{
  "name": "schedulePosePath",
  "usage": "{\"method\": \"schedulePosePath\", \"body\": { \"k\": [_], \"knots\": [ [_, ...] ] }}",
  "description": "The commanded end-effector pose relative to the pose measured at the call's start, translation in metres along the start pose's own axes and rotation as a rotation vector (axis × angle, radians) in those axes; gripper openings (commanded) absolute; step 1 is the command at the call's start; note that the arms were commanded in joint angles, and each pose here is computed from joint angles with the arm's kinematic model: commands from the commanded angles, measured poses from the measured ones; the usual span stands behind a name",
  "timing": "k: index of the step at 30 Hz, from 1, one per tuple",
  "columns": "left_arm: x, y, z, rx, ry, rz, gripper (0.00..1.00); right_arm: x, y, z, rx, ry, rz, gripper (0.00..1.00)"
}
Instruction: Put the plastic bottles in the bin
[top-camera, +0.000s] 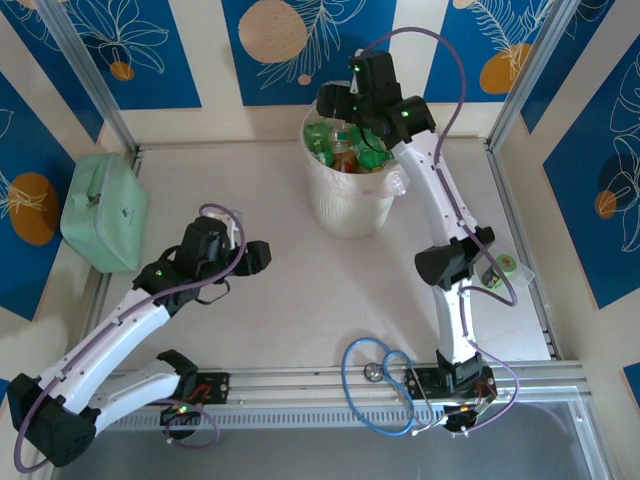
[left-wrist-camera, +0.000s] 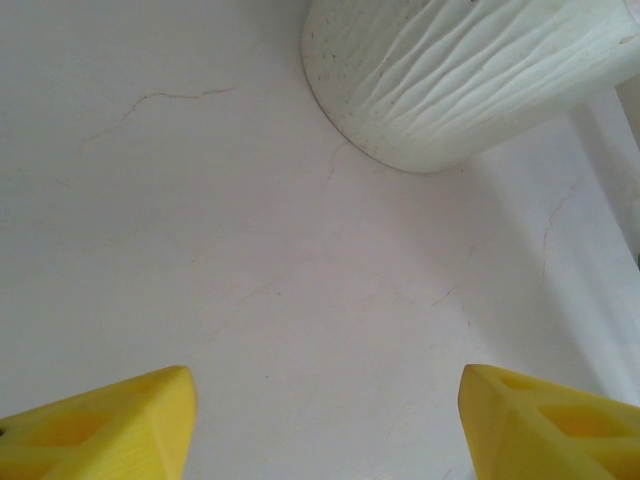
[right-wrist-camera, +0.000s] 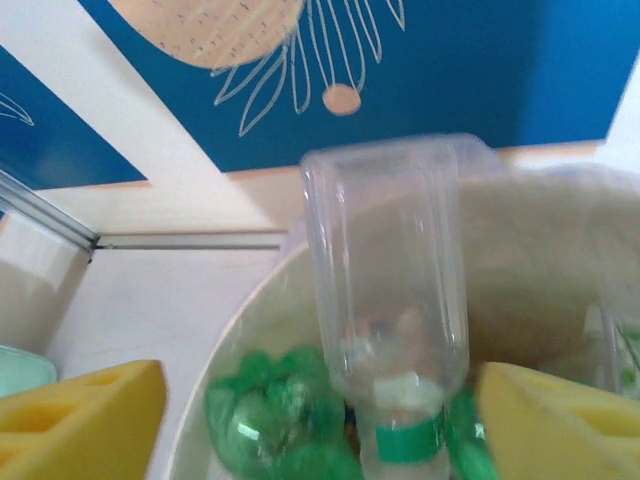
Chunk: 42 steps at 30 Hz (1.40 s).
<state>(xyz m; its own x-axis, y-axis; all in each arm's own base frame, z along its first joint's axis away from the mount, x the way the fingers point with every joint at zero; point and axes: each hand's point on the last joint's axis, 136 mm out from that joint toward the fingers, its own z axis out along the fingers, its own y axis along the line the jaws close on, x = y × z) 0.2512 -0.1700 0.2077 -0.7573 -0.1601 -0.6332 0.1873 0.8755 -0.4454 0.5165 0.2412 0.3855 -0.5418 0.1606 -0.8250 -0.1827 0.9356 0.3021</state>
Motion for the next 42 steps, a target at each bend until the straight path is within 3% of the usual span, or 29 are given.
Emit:
{"method": "schedulePosePath", "body": {
  "k": [1,13,19,24,28,35,42],
  "knots": [
    [-0.010,-0.008,-0.005,0.034,-0.031,-0.004,0.71,0.010,-0.010,0.027,0.017,0.033,-0.034,0.91],
    [0.002,-0.003,0.000,0.025,0.001,-0.011,0.71,0.027,-0.031,0.066,0.073,0.055,-0.051,0.85],
    [0.003,-0.001,0.001,0.018,0.003,-0.008,0.71,0.033,-0.036,0.068,0.079,0.082,-0.053,0.66],
    [0.004,-0.001,0.001,0.020,0.008,-0.010,0.71,0.038,-0.029,0.054,0.115,0.099,-0.094,0.50],
    [0.005,-0.002,0.001,0.027,0.012,-0.011,0.71,0.043,-0.028,0.035,0.165,0.115,-0.087,0.47],
    [0.001,-0.004,0.000,0.034,0.001,-0.011,0.71,0.054,-0.033,0.004,0.162,0.193,0.102,0.44],
    [0.000,-0.005,0.000,0.033,0.001,-0.012,0.71,0.073,-0.039,-0.002,0.177,0.268,0.214,0.42]
  ]
}}
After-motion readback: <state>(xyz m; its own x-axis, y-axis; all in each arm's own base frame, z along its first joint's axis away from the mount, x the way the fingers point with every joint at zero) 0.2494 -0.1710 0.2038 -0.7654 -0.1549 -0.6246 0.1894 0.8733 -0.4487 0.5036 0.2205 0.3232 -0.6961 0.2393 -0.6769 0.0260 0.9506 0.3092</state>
